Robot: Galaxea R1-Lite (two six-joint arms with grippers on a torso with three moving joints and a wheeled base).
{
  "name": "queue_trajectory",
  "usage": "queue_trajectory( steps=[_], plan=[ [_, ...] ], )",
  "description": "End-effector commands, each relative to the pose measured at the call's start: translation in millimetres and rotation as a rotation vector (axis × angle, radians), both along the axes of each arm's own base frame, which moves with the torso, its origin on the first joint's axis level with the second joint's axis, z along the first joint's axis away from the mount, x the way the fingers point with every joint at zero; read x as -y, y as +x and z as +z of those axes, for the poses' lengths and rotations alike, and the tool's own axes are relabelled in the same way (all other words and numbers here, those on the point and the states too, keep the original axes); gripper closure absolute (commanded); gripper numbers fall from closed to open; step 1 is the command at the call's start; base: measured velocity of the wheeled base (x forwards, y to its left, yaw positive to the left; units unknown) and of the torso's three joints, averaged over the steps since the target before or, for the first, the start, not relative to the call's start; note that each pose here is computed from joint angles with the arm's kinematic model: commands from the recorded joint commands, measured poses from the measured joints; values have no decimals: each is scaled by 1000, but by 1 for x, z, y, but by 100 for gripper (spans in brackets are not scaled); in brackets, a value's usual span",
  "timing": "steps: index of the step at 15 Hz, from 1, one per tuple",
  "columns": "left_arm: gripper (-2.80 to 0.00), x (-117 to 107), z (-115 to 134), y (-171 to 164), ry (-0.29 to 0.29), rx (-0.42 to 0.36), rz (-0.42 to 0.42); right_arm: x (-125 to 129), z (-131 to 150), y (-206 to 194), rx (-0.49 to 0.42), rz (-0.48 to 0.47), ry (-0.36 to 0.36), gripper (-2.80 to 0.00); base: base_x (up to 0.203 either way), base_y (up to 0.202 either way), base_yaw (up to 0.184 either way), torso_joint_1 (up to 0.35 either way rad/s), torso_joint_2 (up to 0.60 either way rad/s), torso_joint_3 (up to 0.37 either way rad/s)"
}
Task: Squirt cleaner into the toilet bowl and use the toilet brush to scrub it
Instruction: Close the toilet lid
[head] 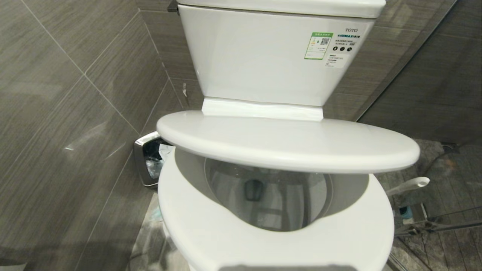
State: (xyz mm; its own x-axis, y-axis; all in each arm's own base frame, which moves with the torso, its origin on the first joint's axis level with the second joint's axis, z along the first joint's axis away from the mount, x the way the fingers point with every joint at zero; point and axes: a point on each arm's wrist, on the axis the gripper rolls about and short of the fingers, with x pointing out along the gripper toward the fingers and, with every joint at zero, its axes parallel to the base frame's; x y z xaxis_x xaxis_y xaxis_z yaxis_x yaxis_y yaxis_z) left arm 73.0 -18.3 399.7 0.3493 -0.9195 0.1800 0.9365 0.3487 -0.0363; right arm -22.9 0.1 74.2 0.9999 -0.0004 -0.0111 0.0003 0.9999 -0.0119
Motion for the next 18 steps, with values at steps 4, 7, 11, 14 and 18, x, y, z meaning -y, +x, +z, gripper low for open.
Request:
queue_trajectory(
  steps=[4,7,11,14,18],
  plan=[
    [0,0,0,-2,5,3,-9,0,0,0,-1,0,0,0,0,0,0,0,5,195],
    [0,0,0,-4,9,4,-18,0,0,0,-1,0,0,0,0,0,0,-1,2,198],
    [0,0,-3,-3,10,1,-18,0,0,0,-1,0,0,0,0,0,0,2,-1,206],
    [0,0,-5,-6,12,-2,-21,0,0,0,-1,0,0,0,0,0,0,3,1,201],
    [0,1,-9,-5,24,-18,-44,0,0,0,-1,0,0,0,0,0,0,5,1,63]
  ],
)
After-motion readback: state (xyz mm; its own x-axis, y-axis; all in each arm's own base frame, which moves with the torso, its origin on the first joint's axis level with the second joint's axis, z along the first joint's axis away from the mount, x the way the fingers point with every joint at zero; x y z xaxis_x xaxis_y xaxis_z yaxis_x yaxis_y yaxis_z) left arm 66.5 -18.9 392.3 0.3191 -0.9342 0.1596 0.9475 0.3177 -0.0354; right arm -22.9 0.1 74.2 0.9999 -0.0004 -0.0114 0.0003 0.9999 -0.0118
